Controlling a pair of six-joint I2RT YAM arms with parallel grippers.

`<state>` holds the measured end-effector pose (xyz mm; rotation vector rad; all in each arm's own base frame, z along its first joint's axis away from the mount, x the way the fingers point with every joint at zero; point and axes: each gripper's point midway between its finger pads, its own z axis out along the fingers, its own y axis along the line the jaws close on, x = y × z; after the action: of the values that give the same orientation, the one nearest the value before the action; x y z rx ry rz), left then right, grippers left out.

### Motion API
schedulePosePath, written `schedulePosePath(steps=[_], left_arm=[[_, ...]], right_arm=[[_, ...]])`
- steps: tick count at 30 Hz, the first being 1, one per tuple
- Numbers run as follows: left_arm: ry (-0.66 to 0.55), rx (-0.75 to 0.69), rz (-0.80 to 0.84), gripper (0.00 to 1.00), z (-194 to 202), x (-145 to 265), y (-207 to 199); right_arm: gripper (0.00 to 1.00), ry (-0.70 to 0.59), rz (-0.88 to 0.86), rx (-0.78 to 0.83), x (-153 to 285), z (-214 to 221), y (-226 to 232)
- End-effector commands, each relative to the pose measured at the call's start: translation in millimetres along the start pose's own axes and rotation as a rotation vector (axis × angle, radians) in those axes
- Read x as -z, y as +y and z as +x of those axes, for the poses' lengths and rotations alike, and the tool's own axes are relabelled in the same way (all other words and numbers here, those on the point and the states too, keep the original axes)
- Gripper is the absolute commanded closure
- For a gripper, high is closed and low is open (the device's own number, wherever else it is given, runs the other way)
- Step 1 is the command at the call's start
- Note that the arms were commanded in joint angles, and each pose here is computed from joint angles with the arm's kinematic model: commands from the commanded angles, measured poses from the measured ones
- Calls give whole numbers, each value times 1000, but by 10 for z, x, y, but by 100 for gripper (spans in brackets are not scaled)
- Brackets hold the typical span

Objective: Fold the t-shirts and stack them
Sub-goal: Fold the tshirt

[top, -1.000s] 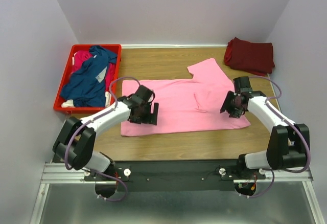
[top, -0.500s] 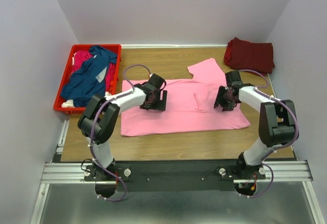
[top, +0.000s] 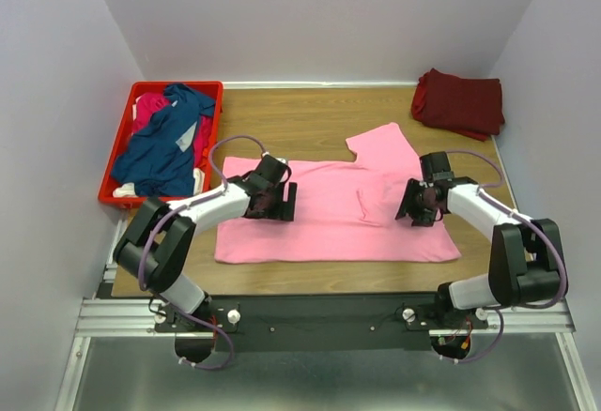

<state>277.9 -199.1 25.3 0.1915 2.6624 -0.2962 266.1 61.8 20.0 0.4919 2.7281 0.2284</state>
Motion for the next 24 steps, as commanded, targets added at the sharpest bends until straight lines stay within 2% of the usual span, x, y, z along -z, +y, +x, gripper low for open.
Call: schedulePosePath(steps=[1,4,8,10,14,21,24], left_arm=[[176,10,4,10,575,182,99],[133,11,57,10,414,283,-30],[-30,48,35,10,-297,418,-11],[-111,98,-16,10,-690,455,189],[-183,146,-42,10,-1093,491,396],[-243,107,-124,10,-1361,574,555],[-261,99,-147,10,-1400,611,610]], right_arm=[[42,89,52,-27,168,243,-105],[42,19,54,-1,260,-56,-21],[44,-130,138,24,372,-605,-26],[47,-193,162,46,383,-919,5],[50,-255,167,16,266,-1377,2],[62,-265,127,34,-88,-1793,-29],[63,-246,118,31,-221,-1888,-176]])
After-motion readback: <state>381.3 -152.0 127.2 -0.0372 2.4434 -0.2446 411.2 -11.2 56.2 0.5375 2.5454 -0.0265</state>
